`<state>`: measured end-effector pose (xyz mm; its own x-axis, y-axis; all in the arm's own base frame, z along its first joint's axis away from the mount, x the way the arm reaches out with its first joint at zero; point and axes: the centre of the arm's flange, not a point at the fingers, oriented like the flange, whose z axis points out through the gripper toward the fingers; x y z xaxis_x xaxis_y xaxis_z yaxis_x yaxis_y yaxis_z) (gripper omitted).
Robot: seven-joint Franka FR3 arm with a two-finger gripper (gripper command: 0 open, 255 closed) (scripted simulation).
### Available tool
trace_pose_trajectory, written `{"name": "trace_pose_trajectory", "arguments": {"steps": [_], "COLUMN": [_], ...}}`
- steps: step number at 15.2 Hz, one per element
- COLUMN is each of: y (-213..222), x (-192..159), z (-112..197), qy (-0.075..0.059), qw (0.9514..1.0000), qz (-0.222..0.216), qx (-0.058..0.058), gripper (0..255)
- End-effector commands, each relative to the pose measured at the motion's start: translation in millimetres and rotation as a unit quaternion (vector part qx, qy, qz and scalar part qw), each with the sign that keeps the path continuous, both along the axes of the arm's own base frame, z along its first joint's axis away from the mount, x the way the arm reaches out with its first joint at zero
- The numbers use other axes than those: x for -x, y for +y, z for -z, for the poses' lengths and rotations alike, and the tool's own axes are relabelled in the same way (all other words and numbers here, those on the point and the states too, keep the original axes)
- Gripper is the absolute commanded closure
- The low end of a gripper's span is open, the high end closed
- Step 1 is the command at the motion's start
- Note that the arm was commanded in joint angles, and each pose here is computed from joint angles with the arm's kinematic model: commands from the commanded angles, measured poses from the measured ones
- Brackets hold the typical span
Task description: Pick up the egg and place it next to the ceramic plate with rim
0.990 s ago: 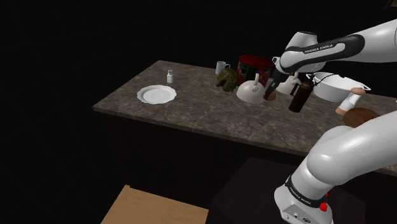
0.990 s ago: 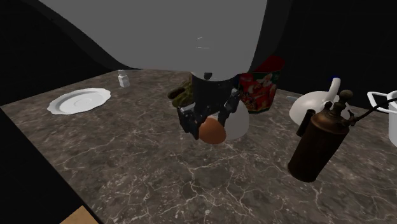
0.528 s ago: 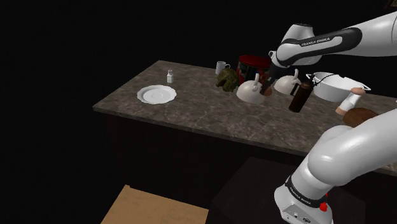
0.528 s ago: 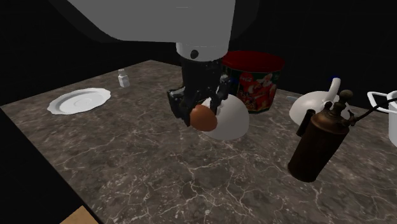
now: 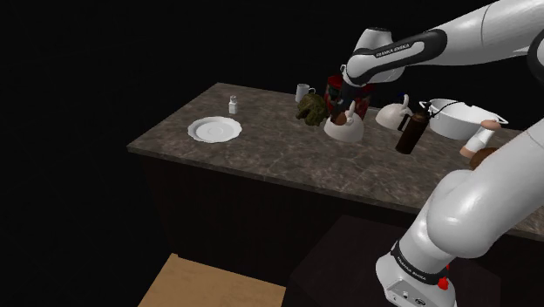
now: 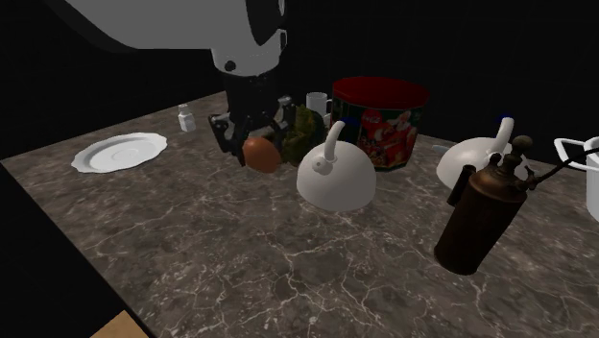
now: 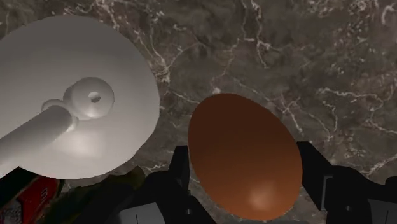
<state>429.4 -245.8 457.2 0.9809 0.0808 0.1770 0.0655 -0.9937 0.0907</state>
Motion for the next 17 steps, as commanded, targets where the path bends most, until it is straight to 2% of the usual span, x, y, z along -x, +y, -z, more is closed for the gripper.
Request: {"name": "trace_pose_trajectory", "arguments": {"steps": [1, 17], "y": [10.3, 93.2], "x": [-24.2, -218.4], "z": [-0.3, -1.1], "qy": [0.0, 0.0], "qw": [1.0, 1.0], "qz": [0.0, 0.0], "qx": [0.0, 0.0], "gripper": [255, 255]}}
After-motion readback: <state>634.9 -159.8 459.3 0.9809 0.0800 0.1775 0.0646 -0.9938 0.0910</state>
